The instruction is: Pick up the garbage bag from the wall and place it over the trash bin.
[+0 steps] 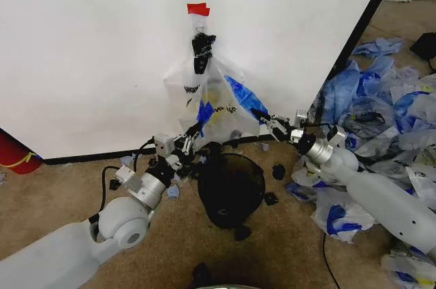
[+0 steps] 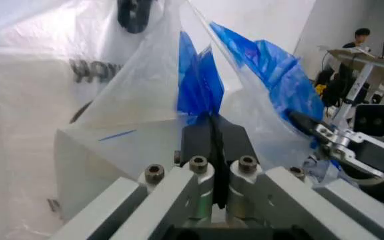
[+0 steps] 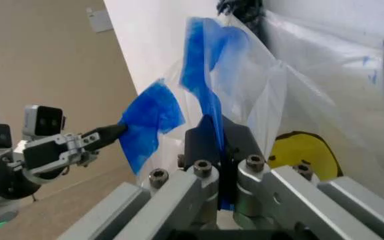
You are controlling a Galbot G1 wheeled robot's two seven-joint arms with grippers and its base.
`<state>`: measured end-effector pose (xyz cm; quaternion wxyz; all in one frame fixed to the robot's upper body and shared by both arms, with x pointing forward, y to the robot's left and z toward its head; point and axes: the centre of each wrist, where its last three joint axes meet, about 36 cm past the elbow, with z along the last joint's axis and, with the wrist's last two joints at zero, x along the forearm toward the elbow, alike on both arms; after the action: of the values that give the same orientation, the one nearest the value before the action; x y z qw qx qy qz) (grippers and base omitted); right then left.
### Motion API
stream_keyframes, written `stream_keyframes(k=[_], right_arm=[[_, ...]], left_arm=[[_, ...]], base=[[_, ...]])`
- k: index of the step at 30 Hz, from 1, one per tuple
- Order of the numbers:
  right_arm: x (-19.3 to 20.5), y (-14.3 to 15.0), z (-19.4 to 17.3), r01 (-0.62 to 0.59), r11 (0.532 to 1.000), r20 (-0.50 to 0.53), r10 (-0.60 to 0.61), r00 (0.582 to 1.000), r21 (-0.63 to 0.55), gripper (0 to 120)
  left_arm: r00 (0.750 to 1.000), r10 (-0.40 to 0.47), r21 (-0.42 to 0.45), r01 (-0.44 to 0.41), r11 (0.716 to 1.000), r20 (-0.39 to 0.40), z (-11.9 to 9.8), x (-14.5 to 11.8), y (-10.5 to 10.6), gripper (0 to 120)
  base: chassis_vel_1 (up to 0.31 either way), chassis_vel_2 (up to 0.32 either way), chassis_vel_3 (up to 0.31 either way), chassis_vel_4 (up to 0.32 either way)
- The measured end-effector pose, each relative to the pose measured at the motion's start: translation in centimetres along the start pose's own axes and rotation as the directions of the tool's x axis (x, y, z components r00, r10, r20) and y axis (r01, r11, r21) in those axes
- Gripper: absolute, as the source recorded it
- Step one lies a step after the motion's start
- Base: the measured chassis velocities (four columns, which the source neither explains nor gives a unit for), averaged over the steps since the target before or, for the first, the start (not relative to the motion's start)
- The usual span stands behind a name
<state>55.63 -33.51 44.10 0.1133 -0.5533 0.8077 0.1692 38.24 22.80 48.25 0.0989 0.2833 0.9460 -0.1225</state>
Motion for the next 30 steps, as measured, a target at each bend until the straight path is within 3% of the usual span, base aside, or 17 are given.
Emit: stream_keyframes(k=[23,30], right_arm=[[0.9,1.8,-1.0,0.000,1.000,0.004,0.000,1.000,0.017,0],[0.4,2.7,-2.9,0.024,0.999,0.018,-0.025,1.000,0.043,0]], left_arm=[[0.999,0.014,-0.003,-0.014,1.000,-0.029,0.6,3.7,-1.0,0],[1.000,0.021,0.000,-0.021,1.000,0.000,-1.2,4.0,-1.7,0]], base=[[0.000,0.000,0.000,0.000],[0.000,0.000,0.000,0.000]])
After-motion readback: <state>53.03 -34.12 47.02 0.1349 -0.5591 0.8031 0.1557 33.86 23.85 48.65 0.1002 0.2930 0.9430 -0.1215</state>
